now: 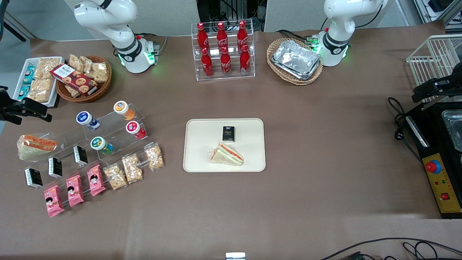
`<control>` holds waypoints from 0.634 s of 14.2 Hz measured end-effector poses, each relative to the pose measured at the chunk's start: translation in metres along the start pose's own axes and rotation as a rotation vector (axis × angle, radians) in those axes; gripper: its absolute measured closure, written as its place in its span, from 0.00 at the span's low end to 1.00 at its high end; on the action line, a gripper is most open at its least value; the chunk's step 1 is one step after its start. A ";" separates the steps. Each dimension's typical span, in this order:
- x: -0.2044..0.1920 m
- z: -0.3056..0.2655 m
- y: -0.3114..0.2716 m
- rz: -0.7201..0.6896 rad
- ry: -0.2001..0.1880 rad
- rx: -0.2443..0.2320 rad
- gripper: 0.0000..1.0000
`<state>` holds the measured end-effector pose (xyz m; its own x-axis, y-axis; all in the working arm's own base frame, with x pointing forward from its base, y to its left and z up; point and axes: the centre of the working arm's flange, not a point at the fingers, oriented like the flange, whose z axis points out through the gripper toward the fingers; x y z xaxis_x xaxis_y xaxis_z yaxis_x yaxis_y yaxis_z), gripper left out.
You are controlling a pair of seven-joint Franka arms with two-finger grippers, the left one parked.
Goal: Place green gum on tray
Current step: 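Move the right gripper over the snack rack toward the green-lidded gum tub, then lower the right gripper and close it on the green-lidded gum tub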
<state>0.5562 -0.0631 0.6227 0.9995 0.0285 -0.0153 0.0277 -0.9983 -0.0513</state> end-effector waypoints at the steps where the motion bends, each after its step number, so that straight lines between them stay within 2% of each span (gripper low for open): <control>1: -0.001 0.002 0.004 -0.005 -0.004 0.001 0.00; 9: -0.005 0.015 0.014 -0.045 -0.027 0.009 0.00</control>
<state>0.5513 -0.0764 0.6068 0.9964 0.0751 -0.0397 0.0726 -0.9955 -0.0611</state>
